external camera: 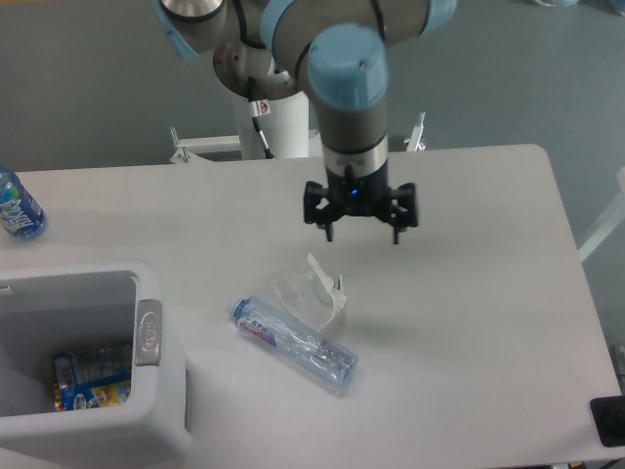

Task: Place the trash in the trash can
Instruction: 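Move the open gripper over the crumpled clear plastic bag, then lower the gripper onto the plastic bag and close on it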

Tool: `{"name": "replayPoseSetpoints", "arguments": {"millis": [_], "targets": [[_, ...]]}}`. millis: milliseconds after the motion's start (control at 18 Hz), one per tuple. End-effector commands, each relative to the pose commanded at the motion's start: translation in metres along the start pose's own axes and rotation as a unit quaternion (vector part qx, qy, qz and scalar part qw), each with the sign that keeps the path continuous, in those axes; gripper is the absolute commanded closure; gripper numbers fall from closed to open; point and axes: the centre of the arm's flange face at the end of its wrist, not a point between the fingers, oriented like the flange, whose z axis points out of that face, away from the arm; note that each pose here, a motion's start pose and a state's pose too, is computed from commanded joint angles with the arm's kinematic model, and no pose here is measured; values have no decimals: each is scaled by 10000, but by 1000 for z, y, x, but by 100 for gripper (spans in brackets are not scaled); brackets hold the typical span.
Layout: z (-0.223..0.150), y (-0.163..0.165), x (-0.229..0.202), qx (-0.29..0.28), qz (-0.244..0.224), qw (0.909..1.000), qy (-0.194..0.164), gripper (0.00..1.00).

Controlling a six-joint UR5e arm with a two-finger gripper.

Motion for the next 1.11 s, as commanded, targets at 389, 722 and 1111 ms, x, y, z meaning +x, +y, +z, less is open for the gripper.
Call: {"name": "replayPoseSetpoints", "arguments": {"millis": [389, 722, 1111], "targets": [[64, -11, 19, -466, 150, 9981, 376, 0], [106, -16, 22, -610, 174, 9970, 435, 0], [113, -16, 16, -717, 181, 9969, 250, 47]]}}
